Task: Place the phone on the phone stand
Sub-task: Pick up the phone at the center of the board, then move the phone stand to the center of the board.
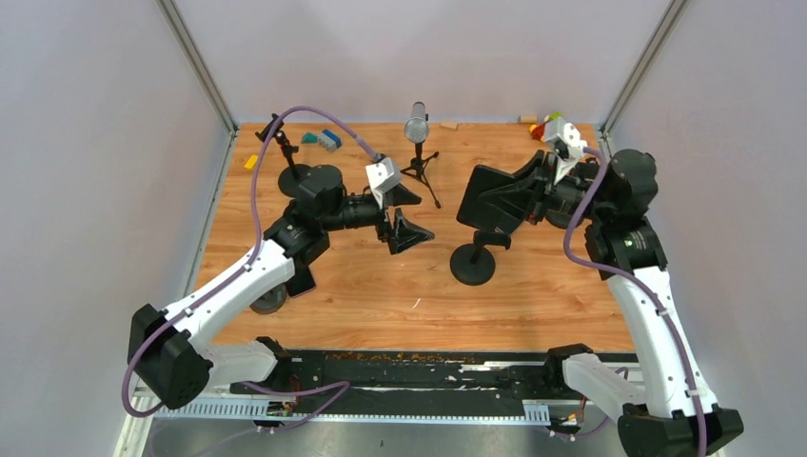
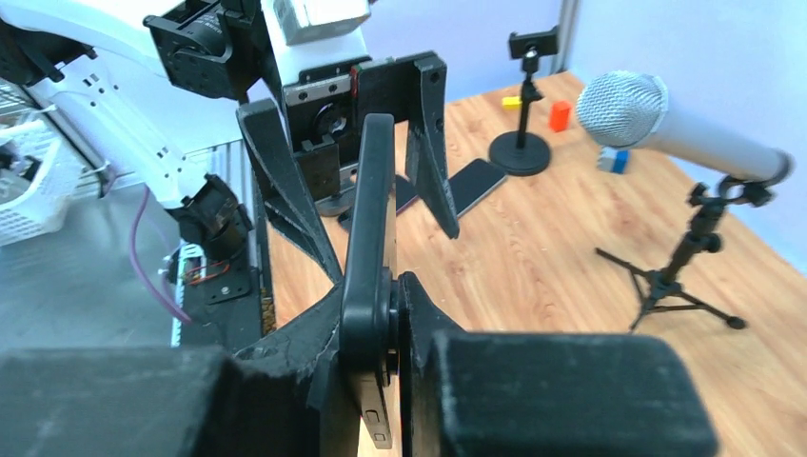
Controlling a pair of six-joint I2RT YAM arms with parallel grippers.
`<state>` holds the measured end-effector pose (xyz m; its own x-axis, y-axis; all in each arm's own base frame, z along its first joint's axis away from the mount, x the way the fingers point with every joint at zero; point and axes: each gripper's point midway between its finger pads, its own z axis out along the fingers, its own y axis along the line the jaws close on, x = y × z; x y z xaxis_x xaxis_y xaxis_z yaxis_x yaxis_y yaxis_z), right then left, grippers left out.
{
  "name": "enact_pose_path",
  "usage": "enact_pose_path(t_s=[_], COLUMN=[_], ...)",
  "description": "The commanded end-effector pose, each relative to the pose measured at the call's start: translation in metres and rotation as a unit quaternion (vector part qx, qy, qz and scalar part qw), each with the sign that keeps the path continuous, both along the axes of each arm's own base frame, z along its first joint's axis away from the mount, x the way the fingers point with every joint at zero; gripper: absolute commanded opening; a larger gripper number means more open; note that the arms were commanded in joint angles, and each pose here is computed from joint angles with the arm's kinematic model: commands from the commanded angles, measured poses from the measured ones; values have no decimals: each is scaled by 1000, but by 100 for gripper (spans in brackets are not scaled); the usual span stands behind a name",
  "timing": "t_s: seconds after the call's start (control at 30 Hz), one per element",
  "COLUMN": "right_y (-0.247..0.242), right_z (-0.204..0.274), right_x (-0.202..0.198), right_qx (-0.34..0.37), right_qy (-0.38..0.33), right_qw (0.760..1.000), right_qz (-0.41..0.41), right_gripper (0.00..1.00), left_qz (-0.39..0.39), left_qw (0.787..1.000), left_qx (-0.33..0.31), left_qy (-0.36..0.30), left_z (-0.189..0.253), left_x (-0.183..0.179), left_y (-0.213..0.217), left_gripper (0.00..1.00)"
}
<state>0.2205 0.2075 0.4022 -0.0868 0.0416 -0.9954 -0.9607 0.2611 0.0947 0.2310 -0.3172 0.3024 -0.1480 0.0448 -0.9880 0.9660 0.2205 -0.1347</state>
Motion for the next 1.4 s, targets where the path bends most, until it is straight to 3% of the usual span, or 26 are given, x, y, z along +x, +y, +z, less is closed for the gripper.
enact_pose_path(t_s=[0.0,0.23,0.57,1.17,1.37], right_y=[-18,-45,-65,-65,-64], right_z=[23,36,39,36,36], right_x=[-11,-2,2,1,-1], right_qx=[11,14,14,15,15], right_qy=[-46,-61,-65,-60,-60], right_qw=[999,994,989,990,990], right_qz=[-24,-91,-135,-128,-124], right_gripper=[0,0,0,0,0], left_qz=[14,20,16,19,16], left_qw=[998,995,992,991,992], left_qx=[65,99,100,91,95], left_qy=[-21,-18,75,92,85], left_z=[-14,-28,-57,-53,-49], left_x=[3,0,-6,-5,-2], left_y=[-11,-52,-104,-130,-134], left_gripper=[100,99,88,73,60])
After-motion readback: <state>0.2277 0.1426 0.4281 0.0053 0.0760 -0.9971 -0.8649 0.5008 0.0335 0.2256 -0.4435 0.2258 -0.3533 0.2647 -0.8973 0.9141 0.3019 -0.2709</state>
